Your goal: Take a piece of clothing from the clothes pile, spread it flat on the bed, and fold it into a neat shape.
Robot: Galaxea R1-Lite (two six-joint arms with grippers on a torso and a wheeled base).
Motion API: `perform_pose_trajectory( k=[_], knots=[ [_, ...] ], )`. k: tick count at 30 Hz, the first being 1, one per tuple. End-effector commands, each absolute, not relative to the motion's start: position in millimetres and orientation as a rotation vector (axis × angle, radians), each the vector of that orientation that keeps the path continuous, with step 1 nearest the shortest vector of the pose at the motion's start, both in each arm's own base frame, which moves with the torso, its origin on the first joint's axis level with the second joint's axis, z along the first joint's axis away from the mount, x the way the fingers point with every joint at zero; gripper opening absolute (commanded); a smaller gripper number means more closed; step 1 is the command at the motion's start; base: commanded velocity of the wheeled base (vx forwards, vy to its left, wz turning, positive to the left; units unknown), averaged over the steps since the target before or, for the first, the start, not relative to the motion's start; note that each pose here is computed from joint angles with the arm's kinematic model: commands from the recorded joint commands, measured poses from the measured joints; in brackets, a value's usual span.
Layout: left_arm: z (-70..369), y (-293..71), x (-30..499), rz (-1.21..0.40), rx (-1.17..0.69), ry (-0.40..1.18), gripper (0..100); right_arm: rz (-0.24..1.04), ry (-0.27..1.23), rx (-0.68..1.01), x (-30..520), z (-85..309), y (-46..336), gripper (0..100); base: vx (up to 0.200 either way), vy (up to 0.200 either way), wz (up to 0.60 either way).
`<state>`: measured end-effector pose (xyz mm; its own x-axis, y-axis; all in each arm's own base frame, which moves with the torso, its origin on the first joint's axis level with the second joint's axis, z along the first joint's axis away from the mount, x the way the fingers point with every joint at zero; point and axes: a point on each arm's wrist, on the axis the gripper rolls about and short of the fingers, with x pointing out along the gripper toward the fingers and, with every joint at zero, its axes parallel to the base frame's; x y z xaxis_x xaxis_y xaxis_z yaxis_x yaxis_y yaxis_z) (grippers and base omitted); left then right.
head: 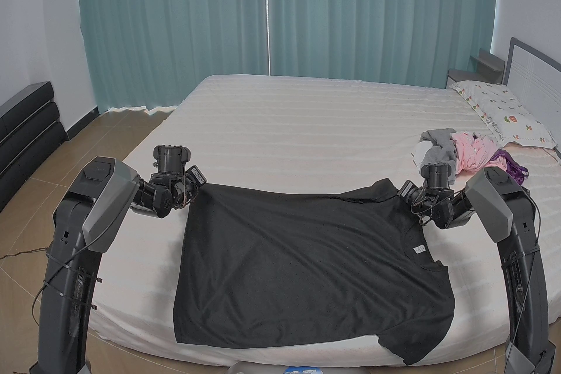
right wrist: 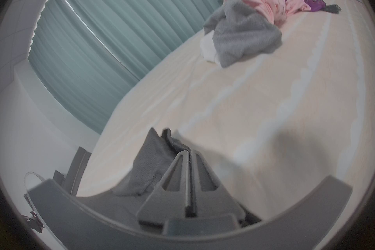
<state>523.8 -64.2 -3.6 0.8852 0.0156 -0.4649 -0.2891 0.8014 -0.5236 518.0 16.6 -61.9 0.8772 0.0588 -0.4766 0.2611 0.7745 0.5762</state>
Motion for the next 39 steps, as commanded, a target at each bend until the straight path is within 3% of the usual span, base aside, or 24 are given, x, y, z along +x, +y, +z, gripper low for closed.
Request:
perform_pose_trajectory(
  k=[1, 13, 22, 23, 39],
  knots=[
    [-1, -65, 527, 0.163, -0.627, 0.443, 0, -0.114, 0.429, 0.694, 522, -42, 5, 0, 0.000, 0.000, 0.00],
    [26, -67, 547, 0.161, -0.644, 0.306, 0, -0.148, 0.276, 0.739, 527, -3, -12, 0, 0.000, 0.000, 0.00],
    [10, -75, 541, 0.175, -0.630, 0.415, 0, -0.164, 0.332, 0.731, 525, -26, -7, 0, 0.000, 0.000, 0.00],
    [9, -77, 541, 0.174, -0.627, 0.425, 100, -0.166, 0.338, 0.731, 524, -28, -7, 0, 0.000, 0.000, 0.00],
    [-28, -82, 535, 0.183, -0.608, 0.557, 100, -0.171, 0.395, 0.726, 518, -44, 0, 0, 0.000, 0.000, 0.00]
  ],
)
